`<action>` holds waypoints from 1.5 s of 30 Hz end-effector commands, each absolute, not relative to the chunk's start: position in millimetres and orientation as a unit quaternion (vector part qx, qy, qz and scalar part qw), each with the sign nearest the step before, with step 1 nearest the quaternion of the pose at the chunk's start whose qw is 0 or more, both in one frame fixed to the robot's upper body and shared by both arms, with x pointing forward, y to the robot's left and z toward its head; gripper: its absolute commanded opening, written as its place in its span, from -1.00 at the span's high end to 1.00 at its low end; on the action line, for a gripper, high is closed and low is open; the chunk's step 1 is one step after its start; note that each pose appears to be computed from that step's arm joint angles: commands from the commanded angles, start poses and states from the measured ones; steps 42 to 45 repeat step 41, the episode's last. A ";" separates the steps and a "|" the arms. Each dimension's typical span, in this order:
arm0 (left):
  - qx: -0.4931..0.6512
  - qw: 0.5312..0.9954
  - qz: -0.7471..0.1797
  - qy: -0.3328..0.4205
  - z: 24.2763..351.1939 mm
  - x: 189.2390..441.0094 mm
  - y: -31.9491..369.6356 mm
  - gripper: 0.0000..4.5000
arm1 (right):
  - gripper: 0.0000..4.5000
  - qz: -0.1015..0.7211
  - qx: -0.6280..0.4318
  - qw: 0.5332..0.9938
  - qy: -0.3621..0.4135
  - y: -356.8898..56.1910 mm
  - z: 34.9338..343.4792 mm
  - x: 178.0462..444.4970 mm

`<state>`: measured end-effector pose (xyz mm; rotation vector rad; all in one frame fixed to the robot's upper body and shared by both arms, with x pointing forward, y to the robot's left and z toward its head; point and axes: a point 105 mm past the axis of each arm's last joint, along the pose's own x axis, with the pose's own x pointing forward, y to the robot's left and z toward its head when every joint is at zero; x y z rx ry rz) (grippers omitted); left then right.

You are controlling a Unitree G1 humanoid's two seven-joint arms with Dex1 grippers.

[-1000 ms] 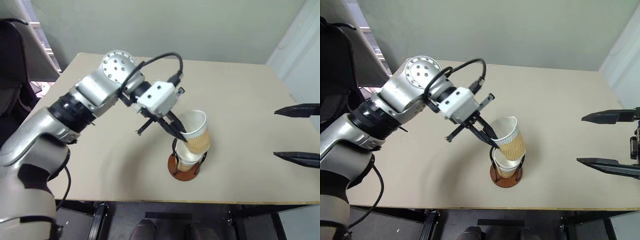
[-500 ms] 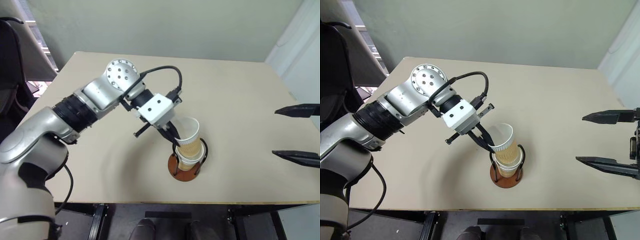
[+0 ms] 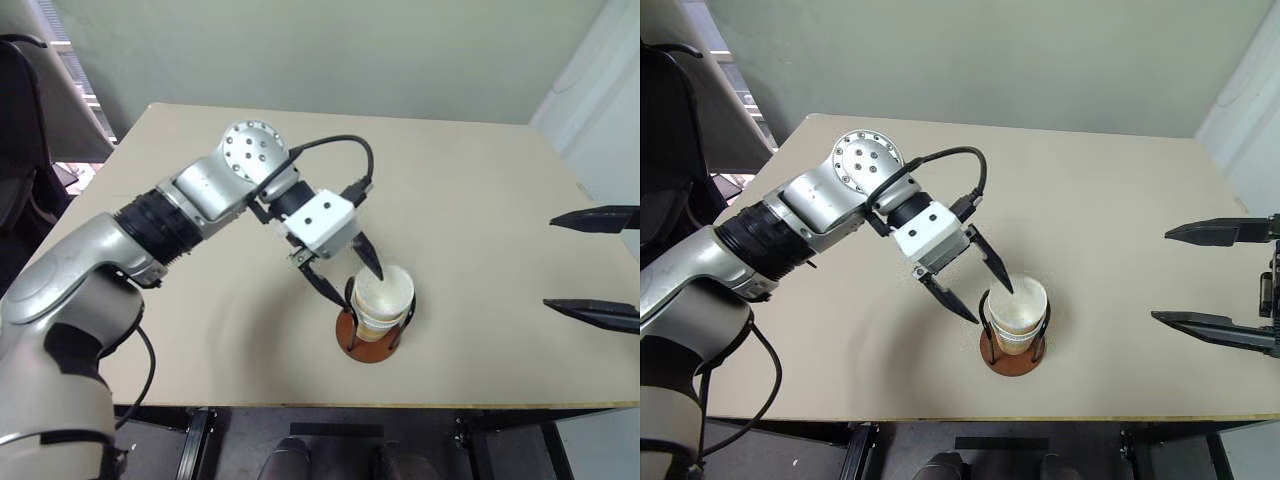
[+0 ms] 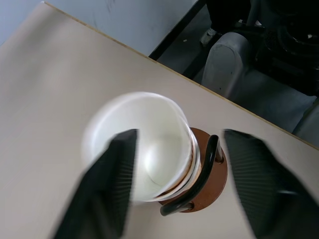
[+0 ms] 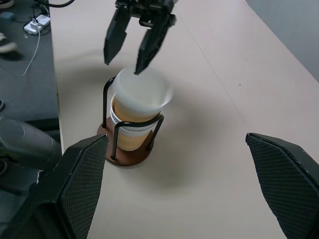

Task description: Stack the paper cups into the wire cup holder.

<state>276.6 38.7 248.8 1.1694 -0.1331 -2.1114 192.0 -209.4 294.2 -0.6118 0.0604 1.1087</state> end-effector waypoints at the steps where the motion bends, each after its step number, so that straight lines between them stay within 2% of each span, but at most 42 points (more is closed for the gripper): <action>1: 0.460 0.354 -0.812 -0.069 265.1 274.8 37.6 -0.91 | -1.00 0.519 -0.295 0.802 0.011 -207.4 298.9 193.7; 2: 0.455 0.362 -0.811 -0.070 267.6 275.5 37.7 -0.99 | -1.00 0.520 -0.294 0.802 0.010 -207.6 298.3 195.4; 4: 0.439 0.398 -0.802 -0.077 276.4 281.9 40.9 -0.99 | -1.00 0.527 -0.289 0.799 0.008 -206.8 296.0 201.2; 7: 0.411 0.482 -0.770 -0.082 285.6 296.8 55.3 -0.99 | -1.00 0.533 -0.277 0.799 0.004 -207.5 292.4 212.2; 11: 0.361 0.595 -0.717 -0.040 279.7 302.3 101.7 -0.99 | -1.00 0.545 -0.254 0.799 0.020 -212.4 279.9 226.5; 16: 0.314 0.740 -0.593 0.044 257.2 304.3 179.3 -0.99 | -1.00 0.532 -0.242 0.810 0.052 -230.6 265.7 243.2; 19: 0.274 0.808 -0.516 0.073 245.7 300.0 218.4 -0.99 | -1.00 0.519 -0.233 0.819 0.078 -239.9 252.4 255.7; 22: 0.239 0.853 -0.455 0.089 236.5 288.1 248.8 -0.99 | -1.00 0.535 -0.212 0.813 0.092 -238.6 240.2 259.7; 25: 0.206 0.876 -0.423 0.105 226.0 273.4 263.7 -0.99 | -1.00 0.539 -0.205 0.812 0.091 -239.2 237.9 265.6; 30: 0.184 0.889 -0.399 0.127 212.5 255.3 273.4 -0.99 | -1.00 0.547 -0.206 0.807 0.086 -239.2 241.1 271.3; 45: 0.186 0.890 -0.399 0.121 219.9 256.7 271.3 -0.99 | -1.00 0.560 -0.202 0.799 0.085 -236.8 239.8 272.0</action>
